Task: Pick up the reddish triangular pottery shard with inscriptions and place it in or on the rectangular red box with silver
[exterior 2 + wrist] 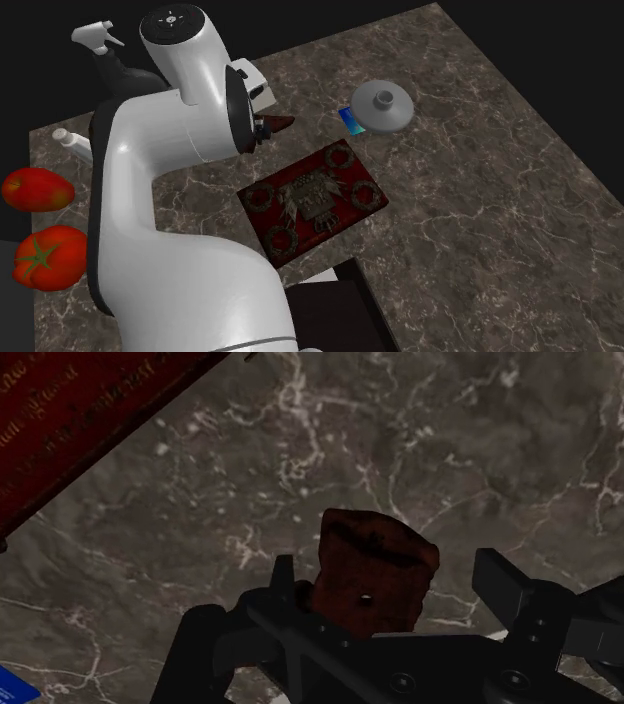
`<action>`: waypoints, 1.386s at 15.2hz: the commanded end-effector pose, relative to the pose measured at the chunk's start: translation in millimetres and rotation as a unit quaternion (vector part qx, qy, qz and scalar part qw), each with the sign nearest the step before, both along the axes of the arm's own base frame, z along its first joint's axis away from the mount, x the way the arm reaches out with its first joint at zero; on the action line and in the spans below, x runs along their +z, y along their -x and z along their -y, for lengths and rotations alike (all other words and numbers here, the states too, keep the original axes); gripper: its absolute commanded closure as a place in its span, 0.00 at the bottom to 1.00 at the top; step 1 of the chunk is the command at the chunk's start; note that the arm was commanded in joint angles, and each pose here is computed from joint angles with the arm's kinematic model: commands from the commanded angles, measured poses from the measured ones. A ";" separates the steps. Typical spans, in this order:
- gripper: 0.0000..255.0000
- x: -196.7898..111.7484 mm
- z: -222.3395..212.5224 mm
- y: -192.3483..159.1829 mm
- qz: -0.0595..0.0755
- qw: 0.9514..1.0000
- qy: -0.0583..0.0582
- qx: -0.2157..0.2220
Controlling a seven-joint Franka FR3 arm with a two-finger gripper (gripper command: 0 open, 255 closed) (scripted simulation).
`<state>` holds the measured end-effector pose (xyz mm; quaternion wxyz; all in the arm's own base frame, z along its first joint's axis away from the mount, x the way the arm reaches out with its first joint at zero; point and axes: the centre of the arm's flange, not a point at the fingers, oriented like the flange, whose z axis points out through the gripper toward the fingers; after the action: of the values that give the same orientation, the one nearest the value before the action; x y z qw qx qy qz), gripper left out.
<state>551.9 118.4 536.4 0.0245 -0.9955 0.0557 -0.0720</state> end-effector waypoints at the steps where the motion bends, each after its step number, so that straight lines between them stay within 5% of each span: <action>1: 0.00 -10.0 -1.2 -0.1 0.001 1.000 0.001 0.000; 10: 0.00 -18.1 -1.5 -1.4 0.001 1.000 0.001 0.000; 11: 1.00 -18.1 -1.5 -1.4 0.001 1.000 0.001 0.000; 21: 1.00 -12.9 -1.5 -1.3 0.001 1.000 0.001 0.000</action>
<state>553.2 119.8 520.5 0.0237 -0.9955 0.0551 -0.0729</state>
